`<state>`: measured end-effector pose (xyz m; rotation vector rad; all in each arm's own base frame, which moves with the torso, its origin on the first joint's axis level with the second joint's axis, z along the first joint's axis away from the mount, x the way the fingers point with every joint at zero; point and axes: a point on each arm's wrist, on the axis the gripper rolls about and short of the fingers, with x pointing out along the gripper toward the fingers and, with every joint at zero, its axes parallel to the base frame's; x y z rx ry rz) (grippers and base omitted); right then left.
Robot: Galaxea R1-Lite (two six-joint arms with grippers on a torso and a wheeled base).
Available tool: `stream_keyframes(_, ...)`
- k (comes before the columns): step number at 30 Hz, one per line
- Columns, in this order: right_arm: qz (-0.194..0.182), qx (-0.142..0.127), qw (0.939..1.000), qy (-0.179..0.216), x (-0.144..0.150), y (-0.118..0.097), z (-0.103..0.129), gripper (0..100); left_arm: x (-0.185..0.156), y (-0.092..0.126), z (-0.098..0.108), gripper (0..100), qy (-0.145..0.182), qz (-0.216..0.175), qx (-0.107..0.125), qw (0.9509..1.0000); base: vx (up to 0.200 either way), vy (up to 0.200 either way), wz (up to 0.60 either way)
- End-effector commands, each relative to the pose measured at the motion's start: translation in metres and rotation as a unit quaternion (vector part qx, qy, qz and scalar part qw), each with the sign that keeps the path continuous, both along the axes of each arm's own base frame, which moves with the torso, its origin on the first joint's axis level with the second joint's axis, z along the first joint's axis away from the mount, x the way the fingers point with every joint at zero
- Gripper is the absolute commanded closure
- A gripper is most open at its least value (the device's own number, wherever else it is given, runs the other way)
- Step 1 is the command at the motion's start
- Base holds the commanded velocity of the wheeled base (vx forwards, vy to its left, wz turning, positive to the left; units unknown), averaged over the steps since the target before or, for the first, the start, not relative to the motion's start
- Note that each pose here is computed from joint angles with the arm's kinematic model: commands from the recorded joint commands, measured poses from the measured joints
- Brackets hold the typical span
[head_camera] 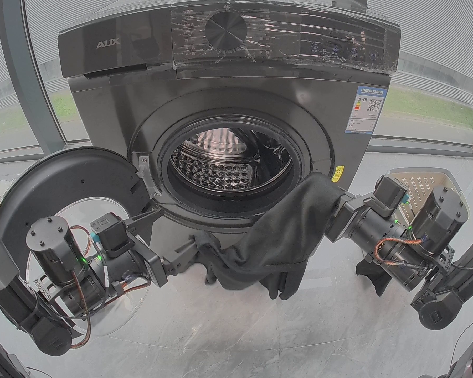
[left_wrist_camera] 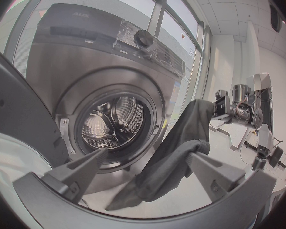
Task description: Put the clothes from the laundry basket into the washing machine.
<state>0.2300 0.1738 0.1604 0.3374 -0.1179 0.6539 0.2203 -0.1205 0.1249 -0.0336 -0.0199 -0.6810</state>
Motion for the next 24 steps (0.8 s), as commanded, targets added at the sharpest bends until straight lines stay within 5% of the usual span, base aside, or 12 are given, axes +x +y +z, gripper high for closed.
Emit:
stream_keyframes(1,0.011,0.002,0.9999,-0.003,-0.003,0.006,0.002,100,0.001,-0.007,-0.016,0,0.028,-0.011,0.015,0.9994,0.000,0.000,0.00)
stream_keyframes(13,0.049,0.006,0.9988,-0.005,-0.018,0.021,0.004,100,0.003,-0.037,-0.051,0,0.078,-0.053,0.051,0.9942,0.000,0.000,0.00)
stream_keyframes(24,0.075,0.000,0.9972,0.002,-0.030,0.029,0.000,100,0.052,-0.075,-0.086,0,0.072,-0.062,0.053,0.9941,0.000,0.000,0.00)
